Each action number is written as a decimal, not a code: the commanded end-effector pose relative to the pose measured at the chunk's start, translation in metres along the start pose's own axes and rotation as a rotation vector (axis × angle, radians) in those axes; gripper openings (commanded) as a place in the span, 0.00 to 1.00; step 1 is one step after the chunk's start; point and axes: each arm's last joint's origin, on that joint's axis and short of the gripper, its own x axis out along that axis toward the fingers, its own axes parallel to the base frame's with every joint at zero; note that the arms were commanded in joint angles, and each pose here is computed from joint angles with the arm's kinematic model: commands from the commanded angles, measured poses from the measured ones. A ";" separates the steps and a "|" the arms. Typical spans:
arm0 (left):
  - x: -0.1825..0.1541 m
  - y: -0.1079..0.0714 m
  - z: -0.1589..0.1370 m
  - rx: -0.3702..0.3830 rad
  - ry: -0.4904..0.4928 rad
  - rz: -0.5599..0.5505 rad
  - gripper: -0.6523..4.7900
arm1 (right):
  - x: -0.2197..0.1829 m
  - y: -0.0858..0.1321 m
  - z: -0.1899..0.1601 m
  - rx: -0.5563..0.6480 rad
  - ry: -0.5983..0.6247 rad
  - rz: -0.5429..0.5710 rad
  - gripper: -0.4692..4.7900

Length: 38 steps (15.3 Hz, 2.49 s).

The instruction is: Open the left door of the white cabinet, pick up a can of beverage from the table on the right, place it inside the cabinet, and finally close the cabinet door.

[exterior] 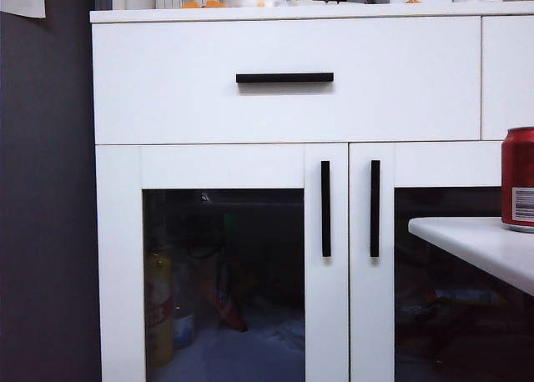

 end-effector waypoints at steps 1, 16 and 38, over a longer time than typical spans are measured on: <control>0.000 0.000 0.001 -0.003 -0.013 -0.002 0.11 | 0.000 0.000 0.000 0.005 -0.012 0.000 0.09; -0.018 -0.003 0.070 -0.224 -0.212 -0.225 1.00 | -0.057 0.000 0.124 -0.014 -0.266 0.133 0.74; 0.147 -0.224 0.099 -0.190 0.090 -0.562 1.00 | 0.001 0.018 0.281 0.040 -0.105 0.404 0.93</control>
